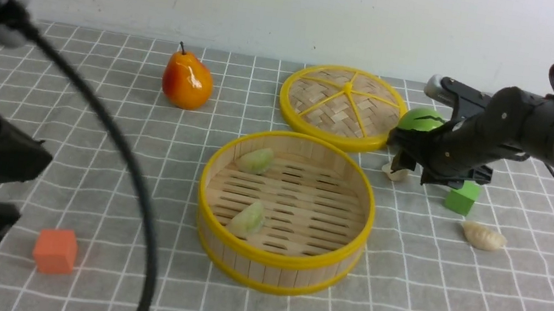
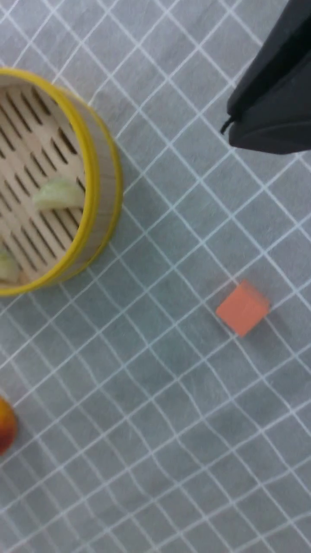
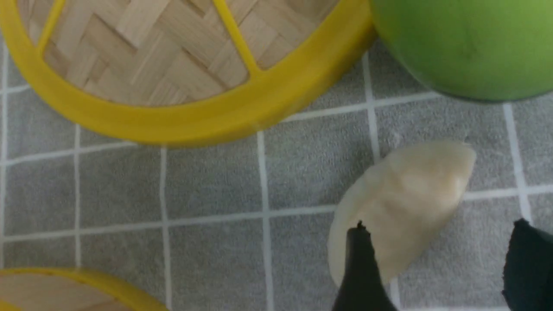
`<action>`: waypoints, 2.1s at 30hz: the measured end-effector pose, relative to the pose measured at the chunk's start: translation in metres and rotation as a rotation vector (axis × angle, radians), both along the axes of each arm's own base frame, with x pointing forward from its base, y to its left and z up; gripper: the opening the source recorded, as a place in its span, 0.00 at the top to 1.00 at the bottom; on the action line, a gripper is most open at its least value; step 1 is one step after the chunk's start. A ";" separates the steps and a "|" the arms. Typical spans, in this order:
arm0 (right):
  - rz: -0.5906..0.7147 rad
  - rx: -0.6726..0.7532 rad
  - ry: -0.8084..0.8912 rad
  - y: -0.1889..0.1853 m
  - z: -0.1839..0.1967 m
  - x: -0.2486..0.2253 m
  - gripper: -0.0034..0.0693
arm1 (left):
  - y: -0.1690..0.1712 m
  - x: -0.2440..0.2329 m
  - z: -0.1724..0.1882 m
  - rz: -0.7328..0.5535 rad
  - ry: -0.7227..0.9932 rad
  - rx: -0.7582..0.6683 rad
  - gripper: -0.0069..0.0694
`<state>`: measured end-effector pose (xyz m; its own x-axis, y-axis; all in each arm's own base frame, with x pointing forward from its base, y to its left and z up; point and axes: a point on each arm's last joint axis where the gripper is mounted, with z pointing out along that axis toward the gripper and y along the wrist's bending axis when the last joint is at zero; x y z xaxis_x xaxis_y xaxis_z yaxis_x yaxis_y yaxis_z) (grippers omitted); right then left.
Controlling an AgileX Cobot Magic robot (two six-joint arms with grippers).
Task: Put the dumplings into the steamer on the table with the grey tablecloth.
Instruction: 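Reach for and grasp a dumpling lying on the table beside the steamer, then place the dumpling in the bamboo steamer basket with the right gripper, then reach for and grasp a dumpling lying on the table beside the steamer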
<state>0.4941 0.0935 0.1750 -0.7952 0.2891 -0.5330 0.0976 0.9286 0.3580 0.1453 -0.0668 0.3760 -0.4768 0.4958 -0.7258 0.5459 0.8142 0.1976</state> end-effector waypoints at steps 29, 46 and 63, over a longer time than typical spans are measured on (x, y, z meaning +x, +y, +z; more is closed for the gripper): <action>0.536 -0.127 -0.032 0.056 0.094 -0.051 0.66 | 0.050 -0.041 -0.089 0.479 -0.084 -0.146 0.93; 0.719 -0.241 0.010 0.121 0.028 -0.056 0.54 | 0.047 -0.040 -0.088 0.457 -0.097 -0.188 0.93; 0.542 -0.405 0.266 -0.046 0.074 -0.060 0.19 | 0.044 -0.039 -0.086 0.442 -0.107 -0.218 0.93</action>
